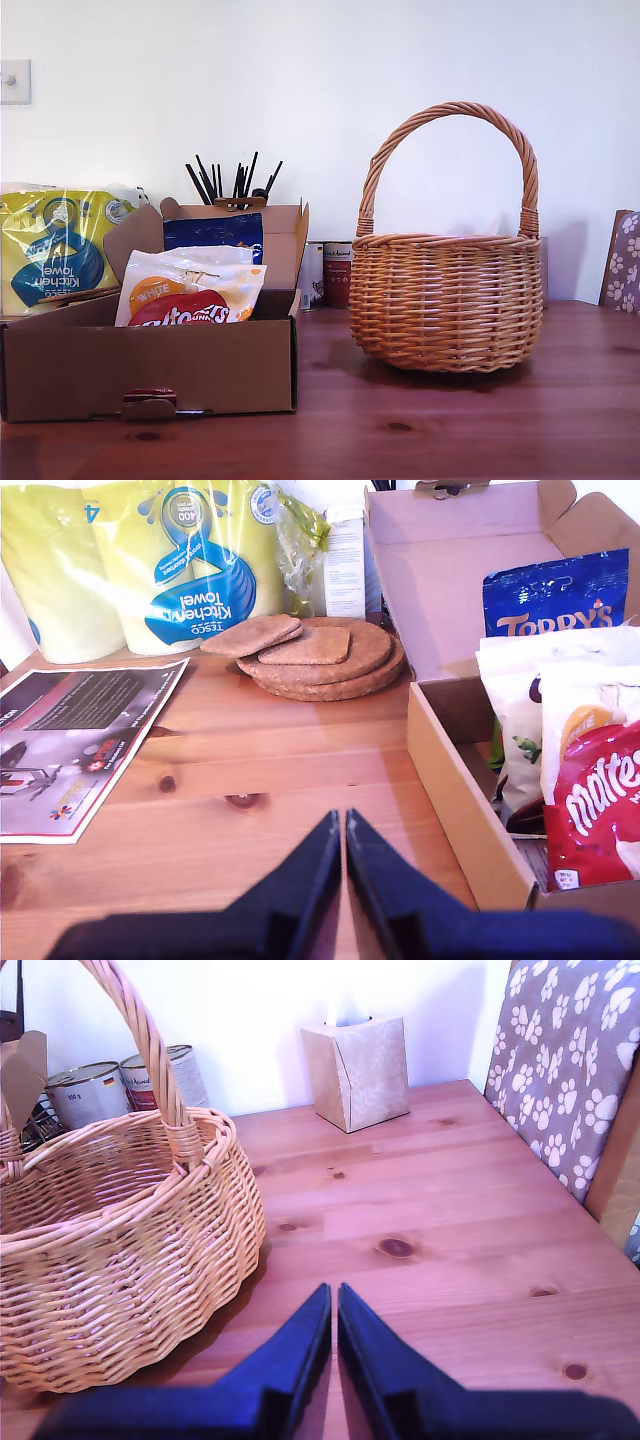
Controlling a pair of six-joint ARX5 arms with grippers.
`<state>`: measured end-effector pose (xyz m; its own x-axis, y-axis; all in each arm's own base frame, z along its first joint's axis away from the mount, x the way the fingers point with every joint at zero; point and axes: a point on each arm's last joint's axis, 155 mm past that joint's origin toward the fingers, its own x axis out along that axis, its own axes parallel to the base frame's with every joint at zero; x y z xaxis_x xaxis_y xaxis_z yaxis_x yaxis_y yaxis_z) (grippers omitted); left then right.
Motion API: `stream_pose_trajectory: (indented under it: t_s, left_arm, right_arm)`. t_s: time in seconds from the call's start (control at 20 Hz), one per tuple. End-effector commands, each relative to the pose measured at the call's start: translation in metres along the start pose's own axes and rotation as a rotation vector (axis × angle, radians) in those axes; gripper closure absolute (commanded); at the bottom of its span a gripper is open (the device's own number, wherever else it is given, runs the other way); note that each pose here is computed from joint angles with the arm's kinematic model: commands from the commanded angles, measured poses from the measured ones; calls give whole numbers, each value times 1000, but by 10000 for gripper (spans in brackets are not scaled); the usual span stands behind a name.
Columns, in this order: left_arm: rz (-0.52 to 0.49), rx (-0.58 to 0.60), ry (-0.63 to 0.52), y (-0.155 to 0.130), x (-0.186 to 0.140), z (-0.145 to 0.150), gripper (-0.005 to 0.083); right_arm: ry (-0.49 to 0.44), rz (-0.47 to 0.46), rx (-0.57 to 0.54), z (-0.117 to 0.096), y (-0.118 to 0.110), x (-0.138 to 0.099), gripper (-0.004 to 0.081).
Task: Move the bags of Easter eggs from the cardboard box on the left into the woven basket on the right side.
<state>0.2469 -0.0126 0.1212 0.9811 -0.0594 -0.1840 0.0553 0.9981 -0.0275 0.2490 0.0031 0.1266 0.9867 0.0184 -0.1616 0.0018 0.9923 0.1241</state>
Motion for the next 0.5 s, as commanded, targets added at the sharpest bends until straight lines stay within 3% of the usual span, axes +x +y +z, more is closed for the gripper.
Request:
stream_pose_trajectory:
  t_s: [0.0,0.3,0.45]
  left_arm:
    - [-15,-5,14,-3,2,-9,797]
    - [-15,-5,14,-3,2,-9,797]
    - [-46,-4,-23,-8,1,2,797]
  right_arm:
    - [-4,-5,-7,-1,-1,1,782]
    - [-7,-4,-7,0,-1,1,782]
    - [-59,6,-5,13,2,0,782]
